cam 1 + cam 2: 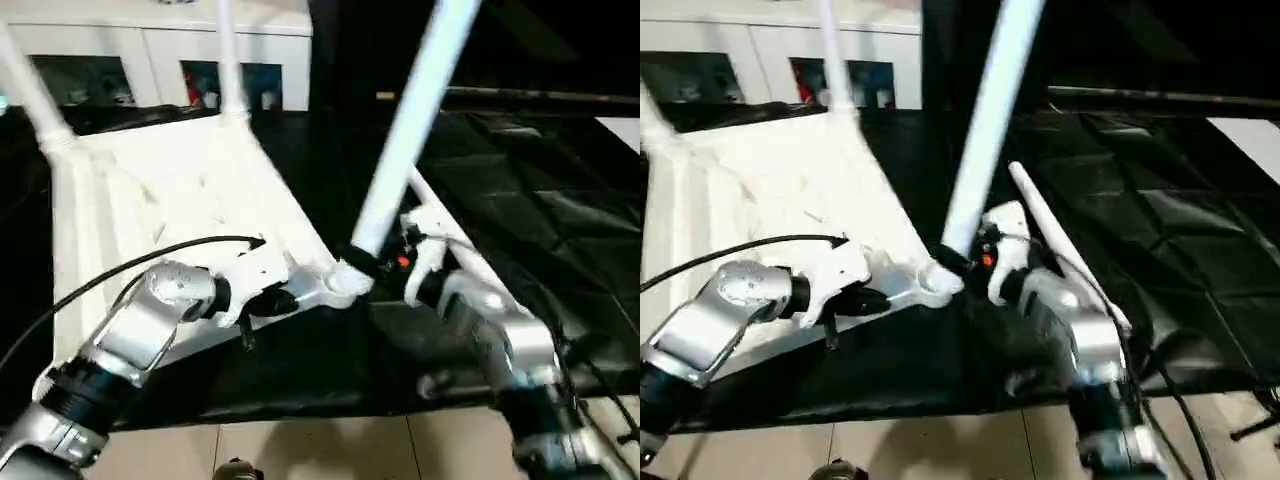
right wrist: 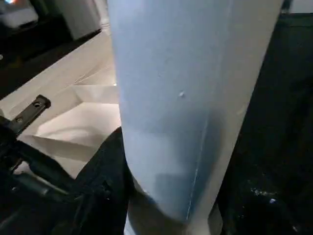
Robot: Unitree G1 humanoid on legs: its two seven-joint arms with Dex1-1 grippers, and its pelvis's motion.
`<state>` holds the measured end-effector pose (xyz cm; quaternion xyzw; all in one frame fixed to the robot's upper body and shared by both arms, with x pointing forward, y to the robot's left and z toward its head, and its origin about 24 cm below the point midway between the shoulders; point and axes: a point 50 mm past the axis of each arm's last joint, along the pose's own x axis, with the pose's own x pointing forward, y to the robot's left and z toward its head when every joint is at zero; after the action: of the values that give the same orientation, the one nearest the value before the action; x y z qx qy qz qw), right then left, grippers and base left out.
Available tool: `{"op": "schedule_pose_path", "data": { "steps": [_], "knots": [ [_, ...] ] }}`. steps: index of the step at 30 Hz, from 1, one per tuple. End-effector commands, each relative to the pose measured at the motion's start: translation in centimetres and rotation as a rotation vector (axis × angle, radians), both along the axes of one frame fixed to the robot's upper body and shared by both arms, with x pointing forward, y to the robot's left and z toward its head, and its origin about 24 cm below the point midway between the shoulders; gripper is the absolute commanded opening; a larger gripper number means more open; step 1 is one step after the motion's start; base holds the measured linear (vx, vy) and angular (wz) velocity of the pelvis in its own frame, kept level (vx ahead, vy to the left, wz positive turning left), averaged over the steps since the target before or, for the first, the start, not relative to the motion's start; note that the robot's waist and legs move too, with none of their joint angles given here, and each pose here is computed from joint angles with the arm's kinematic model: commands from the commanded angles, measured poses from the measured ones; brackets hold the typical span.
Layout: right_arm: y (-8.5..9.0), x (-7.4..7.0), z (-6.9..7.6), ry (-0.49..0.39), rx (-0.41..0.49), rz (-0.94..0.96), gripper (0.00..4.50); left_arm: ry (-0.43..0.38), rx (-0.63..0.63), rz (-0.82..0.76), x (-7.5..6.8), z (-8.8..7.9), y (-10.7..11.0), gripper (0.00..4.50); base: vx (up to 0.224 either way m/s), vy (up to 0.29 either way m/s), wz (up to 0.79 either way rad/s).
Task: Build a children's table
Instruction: Insert table leg to table base
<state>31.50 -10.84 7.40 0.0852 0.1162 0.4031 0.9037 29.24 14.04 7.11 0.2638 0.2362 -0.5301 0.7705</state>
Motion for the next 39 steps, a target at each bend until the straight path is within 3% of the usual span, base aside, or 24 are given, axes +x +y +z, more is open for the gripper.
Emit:
{"op": "schedule_pose_path", "data": {
  "steps": [1, 7, 10, 19, 29, 39],
  "knots": [
    [-0.5, 0.4, -0.1, 0.011, -0.02, 0.0, 1.93, 0.029, 0.026, -0.093, -0.4, -0.7, -1.2, 0.0, 0.0, 0.0, 0.0],
    [-0.6, 0.7, 0.3, 0.062, -0.016, 0.087, 1.93, 0.02, 0.031, -0.098, 0.0, -0.6, -1.6, 0.0, 0.0, 0.0, 0.0],
    [-1.0, 0.7, -0.2, 0.078, -0.086, 0.122, 1.93, 0.025, 0.024, -0.09, 0.1, -0.6, -1.7, 0.0, 0.0, 0.0, 0.0],
    [-1.2, 1.4, -1.1, 0.087, -0.116, 0.094, 1.93, 0.046, 0.024, -0.1, 0.2, -0.7, -1.6, 0.0, 0.0, 0.0, 0.0],
    [-1.9, 1.4, -2.2, 0.118, -0.067, 0.066, 1.93, 0.056, 0.033, -0.108, 0.2, -0.6, -1.5, 0.0, 0.0, 0.0, 0.0],
    [-2.5, 0.4, -5.4, 0.145, -0.018, -0.055, 1.93, 0.053, 0.042, -0.098, 0.6, -0.5, -1.2, 0.0, 0.0, 0.0, 0.0]
  ]
}}
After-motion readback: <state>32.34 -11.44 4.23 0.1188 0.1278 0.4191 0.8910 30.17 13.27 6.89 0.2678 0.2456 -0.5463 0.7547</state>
